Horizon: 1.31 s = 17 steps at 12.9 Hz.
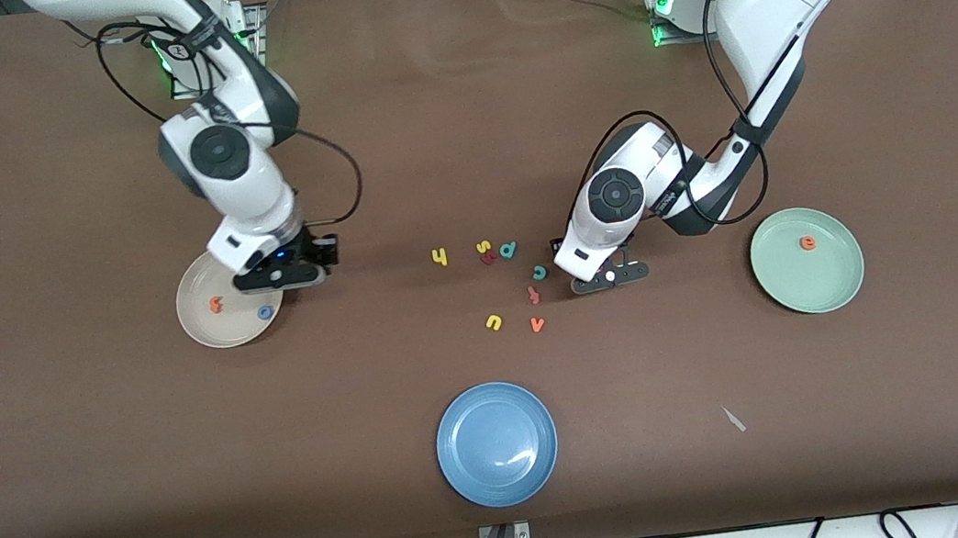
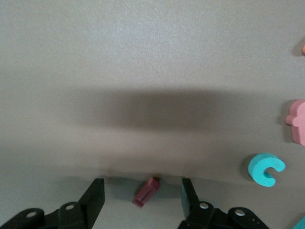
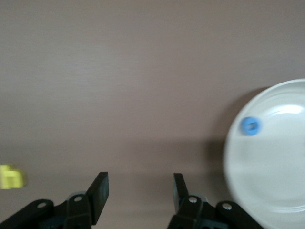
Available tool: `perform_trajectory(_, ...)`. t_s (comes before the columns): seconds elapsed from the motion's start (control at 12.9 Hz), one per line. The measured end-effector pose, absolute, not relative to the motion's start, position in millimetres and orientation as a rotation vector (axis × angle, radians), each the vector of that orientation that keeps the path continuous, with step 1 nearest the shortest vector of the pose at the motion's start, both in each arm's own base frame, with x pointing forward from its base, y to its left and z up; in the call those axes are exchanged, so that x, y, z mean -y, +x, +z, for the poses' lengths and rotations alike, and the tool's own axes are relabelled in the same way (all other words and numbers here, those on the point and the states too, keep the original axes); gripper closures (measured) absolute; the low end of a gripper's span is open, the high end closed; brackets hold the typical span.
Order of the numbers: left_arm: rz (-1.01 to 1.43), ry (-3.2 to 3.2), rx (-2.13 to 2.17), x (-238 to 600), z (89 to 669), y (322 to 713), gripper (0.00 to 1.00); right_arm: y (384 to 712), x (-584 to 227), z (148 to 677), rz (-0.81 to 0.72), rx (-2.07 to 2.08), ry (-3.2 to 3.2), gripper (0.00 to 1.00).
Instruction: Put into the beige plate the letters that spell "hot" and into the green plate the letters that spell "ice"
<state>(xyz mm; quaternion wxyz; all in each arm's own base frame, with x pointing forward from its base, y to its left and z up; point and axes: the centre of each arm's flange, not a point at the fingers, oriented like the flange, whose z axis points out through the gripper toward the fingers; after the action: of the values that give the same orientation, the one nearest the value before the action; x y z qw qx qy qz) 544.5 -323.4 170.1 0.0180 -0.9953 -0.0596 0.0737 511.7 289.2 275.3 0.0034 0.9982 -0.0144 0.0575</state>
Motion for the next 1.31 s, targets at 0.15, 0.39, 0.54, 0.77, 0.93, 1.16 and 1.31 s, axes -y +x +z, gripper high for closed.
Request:
perform_trajectory(0.15,0.227,-3.094,0.182,325,170,544,0.40,501,-334,272,0.174,0.116,3.164,0.36)
perform_trajectory(0.39,0.222,-3.098,0.183,327,172,545,0.57,497,-381,260,0.153,0.126,3.202,0.35)
perform_trajectory(0.54,0.221,-3.099,0.187,327,172,545,0.61,499,-400,248,0.143,0.102,3.225,0.33)
perform_trajectory(0.77,0.219,-3.100,0.193,328,173,545,0.81,495,-417,226,0.162,0.035,3.252,0.29)
perform_trajectory(0.93,0.219,-3.098,0.200,327,173,545,0.92,491,-420,216,0.177,-0.030,3.236,0.29)
perform_trajectory(1.16,0.208,-3.100,0.274,319,178,554,0.93,484,-427,195,0.188,-0.102,3.241,0.29)
perform_trajectory(1.31,0.206,-3.150,0.416,304,212,576,0.93,472,-438,184,0.165,-0.140,3.244,0.29)
